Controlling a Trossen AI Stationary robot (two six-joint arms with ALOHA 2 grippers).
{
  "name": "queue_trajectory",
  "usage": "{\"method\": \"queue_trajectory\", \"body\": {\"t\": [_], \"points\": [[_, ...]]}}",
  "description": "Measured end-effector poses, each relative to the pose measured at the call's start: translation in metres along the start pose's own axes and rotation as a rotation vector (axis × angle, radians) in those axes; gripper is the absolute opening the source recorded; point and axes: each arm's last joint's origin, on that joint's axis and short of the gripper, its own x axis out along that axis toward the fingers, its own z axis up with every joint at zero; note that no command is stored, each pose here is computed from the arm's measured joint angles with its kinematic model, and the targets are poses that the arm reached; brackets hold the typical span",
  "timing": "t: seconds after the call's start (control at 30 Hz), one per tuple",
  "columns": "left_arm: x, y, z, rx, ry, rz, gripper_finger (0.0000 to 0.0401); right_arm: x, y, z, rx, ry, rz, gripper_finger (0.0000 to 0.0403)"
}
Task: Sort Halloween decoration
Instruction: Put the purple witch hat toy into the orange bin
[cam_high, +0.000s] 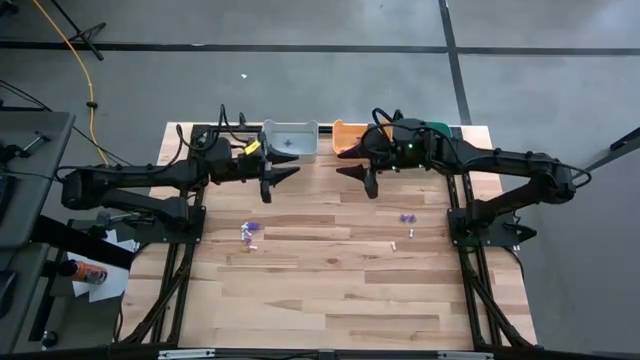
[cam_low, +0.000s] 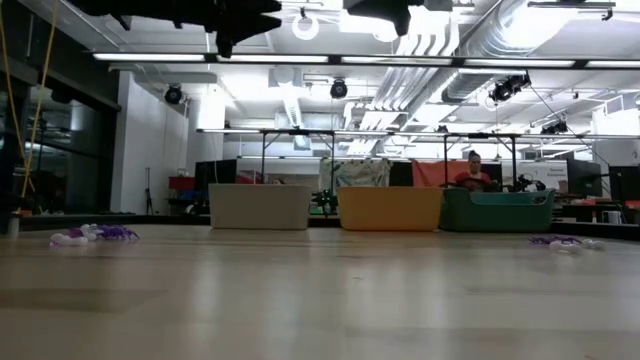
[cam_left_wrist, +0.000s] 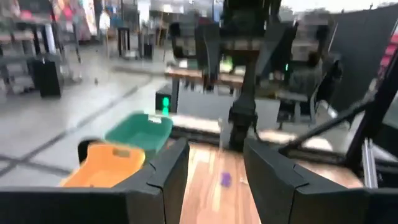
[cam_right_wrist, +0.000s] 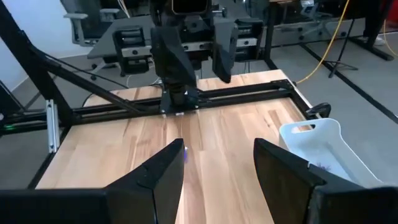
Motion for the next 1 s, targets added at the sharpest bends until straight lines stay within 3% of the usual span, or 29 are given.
{"method": "queue_trajectory", "body": {"t": [0.1,0.23,0.47,0.63,0.9,1.0], "points": [[0.000,-0.009,0.003,0.028,0.185,-0.019,0.0143,-0.001,-0.005,-0.002,-0.003,0.021,-0.016,0.0188],[-0.013,-0.028,0.003,0.083,0.549,-0.093,0.0143,-0.002,-0.013,-0.006,-0.002,0.065,-0.043,0.0188],[-0.057,-0.065,-0.047,0.069,1.119,-0.188,0.0143,-0.005,-0.026,-0.008,0.005,0.080,-0.090,0.0188],[-0.072,-0.086,-0.088,0.074,1.208,-0.236,0.0142,-0.006,-0.030,-0.008,-0.003,0.083,-0.101,0.0188],[-0.081,-0.083,-0.130,0.108,1.205,-0.042,0.0142,-0.006,-0.030,-0.010,0.002,0.108,-0.096,0.0188],[-0.083,-0.081,-0.136,0.164,1.208,-0.054,0.0142,-0.006,-0.030,-0.010,0.002,0.108,-0.096,0.0188]]}}
